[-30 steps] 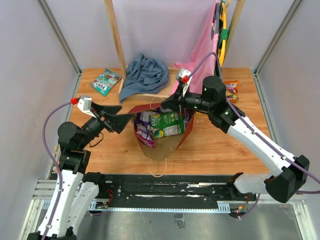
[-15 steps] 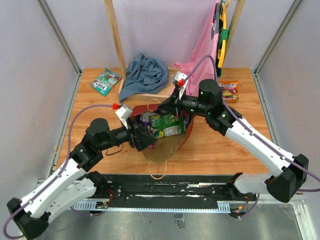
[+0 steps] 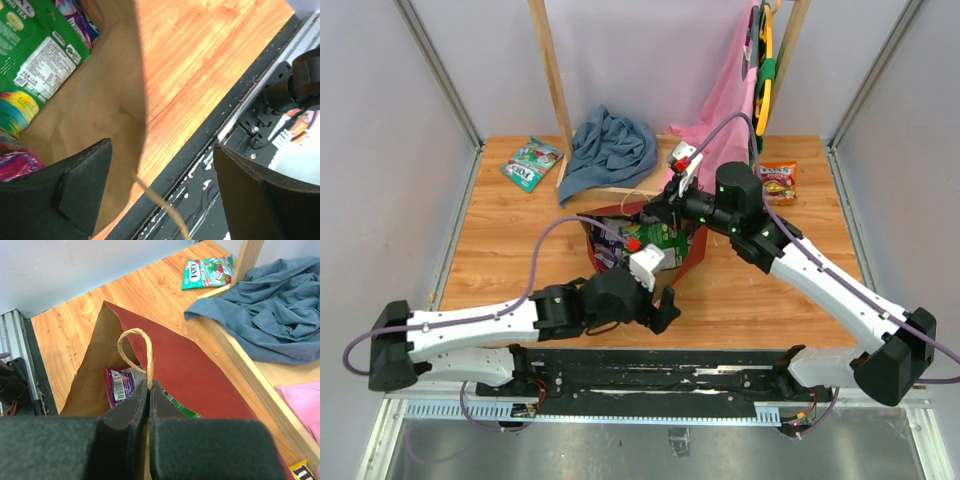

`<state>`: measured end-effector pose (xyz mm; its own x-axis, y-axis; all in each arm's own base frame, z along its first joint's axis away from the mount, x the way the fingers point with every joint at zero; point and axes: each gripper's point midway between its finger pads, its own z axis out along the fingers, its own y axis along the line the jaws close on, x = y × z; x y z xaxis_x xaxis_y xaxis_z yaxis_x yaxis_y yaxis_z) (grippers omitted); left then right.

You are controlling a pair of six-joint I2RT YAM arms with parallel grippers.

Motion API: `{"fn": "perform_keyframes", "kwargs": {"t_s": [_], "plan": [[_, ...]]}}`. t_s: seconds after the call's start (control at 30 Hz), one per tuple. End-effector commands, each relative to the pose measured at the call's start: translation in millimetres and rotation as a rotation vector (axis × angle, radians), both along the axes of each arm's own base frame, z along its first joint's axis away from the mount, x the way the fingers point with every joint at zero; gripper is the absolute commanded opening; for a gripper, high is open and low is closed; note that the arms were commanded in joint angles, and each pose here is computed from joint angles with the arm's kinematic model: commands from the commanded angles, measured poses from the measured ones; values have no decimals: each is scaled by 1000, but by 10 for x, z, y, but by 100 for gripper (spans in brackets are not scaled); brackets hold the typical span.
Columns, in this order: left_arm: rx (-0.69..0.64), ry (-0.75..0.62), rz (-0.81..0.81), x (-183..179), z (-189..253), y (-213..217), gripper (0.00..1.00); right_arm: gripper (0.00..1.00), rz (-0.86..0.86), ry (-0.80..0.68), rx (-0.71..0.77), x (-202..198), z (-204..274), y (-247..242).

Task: Take the snacks out of the paper bag
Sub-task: Take out the snack from the paper bag.

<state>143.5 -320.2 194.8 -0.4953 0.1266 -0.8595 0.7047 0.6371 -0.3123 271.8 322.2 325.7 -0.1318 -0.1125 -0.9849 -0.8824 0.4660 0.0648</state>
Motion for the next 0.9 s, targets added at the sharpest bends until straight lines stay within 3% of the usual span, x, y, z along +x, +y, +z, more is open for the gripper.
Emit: {"fn": "perform_keyframes", "kwargs": {"t_s": [0.0, 0.2, 0.43, 0.53, 0.63, 0.87], "plan": [[63, -174, 180, 163, 234, -110, 86, 1, -49, -27, 27, 0, 105, -45], [5, -218, 407, 334, 375, 126, 86, 1, -57, -28, 38, -19, 125, -74], [-286, -252, 494, 349, 944, 577, 90, 1, -73, -49, 50, -43, 174, -133], [-217, -250, 585, 441, 923, 711, 89, 1, -76, -47, 67, -48, 185, -132], [-59, -254, 611, 490, 727, 643, 78, 1, -73, -37, 79, -53, 196, -116], [35, -171, 672, 551, 401, 427, 70, 1, -83, -34, 89, -79, 218, -153]]}}
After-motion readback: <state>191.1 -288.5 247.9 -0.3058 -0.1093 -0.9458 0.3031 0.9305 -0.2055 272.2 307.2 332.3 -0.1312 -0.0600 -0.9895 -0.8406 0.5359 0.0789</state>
